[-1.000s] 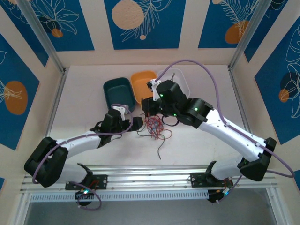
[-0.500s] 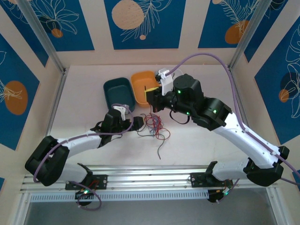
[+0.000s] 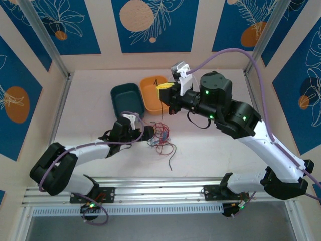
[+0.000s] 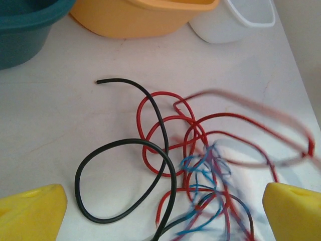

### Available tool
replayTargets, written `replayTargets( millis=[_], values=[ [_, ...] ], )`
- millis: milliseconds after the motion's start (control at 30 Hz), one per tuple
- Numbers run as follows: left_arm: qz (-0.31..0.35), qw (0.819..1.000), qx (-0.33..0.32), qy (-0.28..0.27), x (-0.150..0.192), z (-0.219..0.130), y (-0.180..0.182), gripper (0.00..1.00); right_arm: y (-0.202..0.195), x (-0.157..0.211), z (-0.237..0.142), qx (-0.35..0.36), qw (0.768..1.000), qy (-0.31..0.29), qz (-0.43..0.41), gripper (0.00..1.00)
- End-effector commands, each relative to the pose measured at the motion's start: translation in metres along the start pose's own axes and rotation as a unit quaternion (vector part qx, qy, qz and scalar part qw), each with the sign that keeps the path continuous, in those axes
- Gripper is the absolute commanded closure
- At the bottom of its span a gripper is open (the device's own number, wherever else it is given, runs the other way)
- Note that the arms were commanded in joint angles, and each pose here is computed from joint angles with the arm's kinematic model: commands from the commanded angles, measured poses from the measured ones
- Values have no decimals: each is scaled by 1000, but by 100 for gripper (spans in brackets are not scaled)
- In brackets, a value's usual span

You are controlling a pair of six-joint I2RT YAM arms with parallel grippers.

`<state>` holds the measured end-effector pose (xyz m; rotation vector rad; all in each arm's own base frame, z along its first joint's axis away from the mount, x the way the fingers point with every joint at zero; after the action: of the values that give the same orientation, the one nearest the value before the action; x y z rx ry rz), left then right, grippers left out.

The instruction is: Untangle the cables

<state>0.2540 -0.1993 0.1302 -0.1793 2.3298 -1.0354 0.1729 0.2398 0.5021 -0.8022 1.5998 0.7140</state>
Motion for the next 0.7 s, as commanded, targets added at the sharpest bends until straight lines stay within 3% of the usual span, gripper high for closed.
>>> replayTargets(
  millis=[0,200,367,667],
  values=[
    [3,1000,27,-9,-9,0,-12,0,2,-26,-23,-4,998,-49,-31,100],
    [3,1000,27,-11,-10,-1,-13,0,0,-37,-32,13,996,-65,-53,100],
    [5,1000,26,-16,-12,-6,-15,0,-14,-35,-29,71,994,-56,-58,100],
    [10,999,-4,-53,-19,-28,-16,0,-74,-14,4,152,988,34,4,100]
  ],
)
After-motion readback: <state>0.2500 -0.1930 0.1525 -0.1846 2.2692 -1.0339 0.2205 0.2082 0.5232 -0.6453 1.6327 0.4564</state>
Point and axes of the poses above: each hand's point on the last joint's axis, 136 mm out from that joint toward the fingers, its own z axis out along the fingers, its own y axis along the line the jaws close on, x = y × z, the point moved 7 cm from there along -z, back along the fingers, and after that the axes turned 11 degrees about -z, right-handed, at the moved point
